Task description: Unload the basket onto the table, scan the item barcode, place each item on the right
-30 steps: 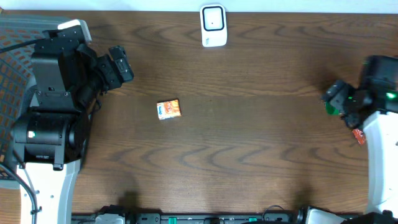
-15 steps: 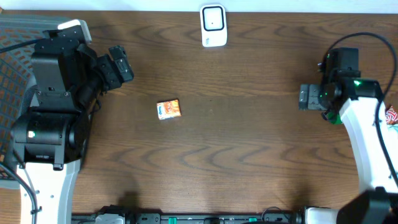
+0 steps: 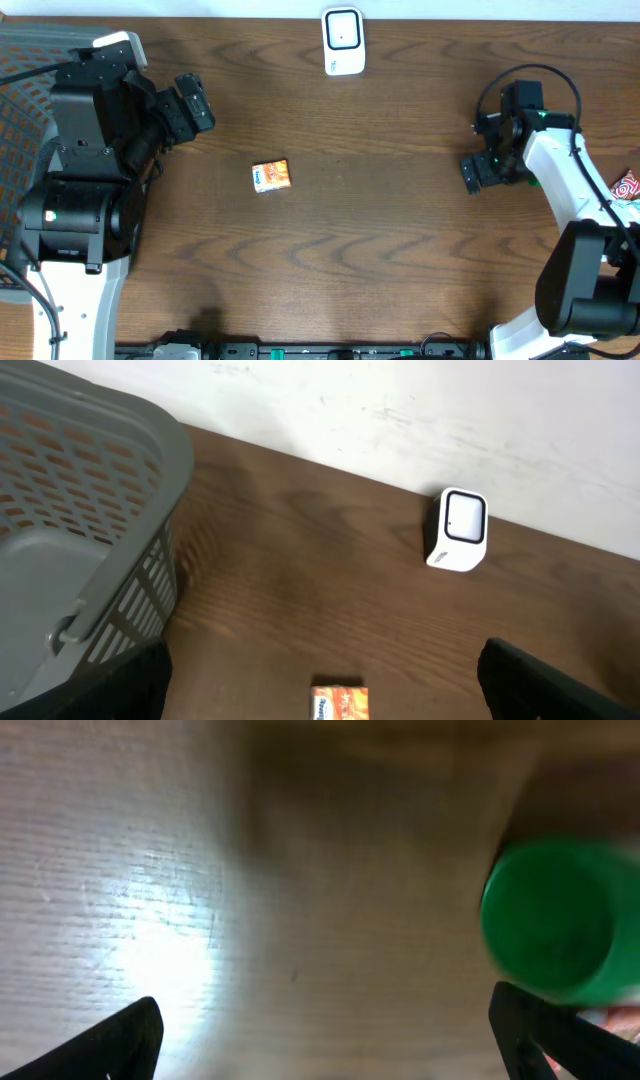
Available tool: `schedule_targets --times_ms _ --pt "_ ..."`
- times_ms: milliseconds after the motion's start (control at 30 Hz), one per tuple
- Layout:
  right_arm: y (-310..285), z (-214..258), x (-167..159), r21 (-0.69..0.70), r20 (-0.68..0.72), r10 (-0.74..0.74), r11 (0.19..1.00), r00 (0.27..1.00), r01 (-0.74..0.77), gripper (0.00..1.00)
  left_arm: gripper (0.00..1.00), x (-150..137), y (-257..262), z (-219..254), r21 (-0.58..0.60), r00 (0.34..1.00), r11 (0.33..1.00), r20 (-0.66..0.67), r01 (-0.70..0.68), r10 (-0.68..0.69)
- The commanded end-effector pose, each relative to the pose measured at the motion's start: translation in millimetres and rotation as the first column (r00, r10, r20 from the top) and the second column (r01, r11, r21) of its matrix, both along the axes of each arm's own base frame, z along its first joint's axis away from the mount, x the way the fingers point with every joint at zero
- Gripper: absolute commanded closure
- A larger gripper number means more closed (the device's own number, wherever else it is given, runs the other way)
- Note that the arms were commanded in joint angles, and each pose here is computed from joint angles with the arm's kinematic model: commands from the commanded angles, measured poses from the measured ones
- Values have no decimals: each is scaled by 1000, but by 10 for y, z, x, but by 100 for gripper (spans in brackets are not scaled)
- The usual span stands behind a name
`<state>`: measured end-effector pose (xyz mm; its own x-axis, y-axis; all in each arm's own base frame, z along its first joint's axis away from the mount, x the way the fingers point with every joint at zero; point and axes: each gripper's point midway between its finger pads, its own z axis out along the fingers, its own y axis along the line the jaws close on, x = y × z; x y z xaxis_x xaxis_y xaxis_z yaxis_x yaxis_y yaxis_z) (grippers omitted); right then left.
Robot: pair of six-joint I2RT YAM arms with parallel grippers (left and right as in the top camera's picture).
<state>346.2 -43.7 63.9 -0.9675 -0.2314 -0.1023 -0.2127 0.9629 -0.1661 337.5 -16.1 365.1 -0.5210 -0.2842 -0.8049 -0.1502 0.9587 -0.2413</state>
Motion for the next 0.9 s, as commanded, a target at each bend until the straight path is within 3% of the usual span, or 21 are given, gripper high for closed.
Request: schedule_targets --times_ms 0,133,267,400,467,633,733,867 --pt "-39 56 89 -51 5 147 988 989 -147 1 2 2 39 46 13 1000 1000 12 -11 11" --pt "-45 121 305 -6 132 -72 997 989 74 1 2 2 39 46 13 1000 1000 12 -11 11" --pt "-108 124 298 72 168 -382 924 909 375 1 2 2 39 46 13 1000 1000 12 -11 11" --pt "-270 152 258 6 199 -451 888 870 459 1 2 2 39 46 13 1000 1000 12 -11 11" --pt "-354 166 208 -12 221 -537 833 814 553 1 2 2 39 46 13 1000 1000 12 -11 11" --pt "-278 118 82 108 187 -800 593 570 798 1 2 2 39 46 14 1000 1000 12 -11 11" --pt "-138 89 114 192 124 -859 511 496 837 1 2 2 39 46 13 1000 1000 12 -11 11" --pt "-86 88 176 236 110 -876 483 470 843 1 2 2 39 46 13 1000 1000 12 -11 11"
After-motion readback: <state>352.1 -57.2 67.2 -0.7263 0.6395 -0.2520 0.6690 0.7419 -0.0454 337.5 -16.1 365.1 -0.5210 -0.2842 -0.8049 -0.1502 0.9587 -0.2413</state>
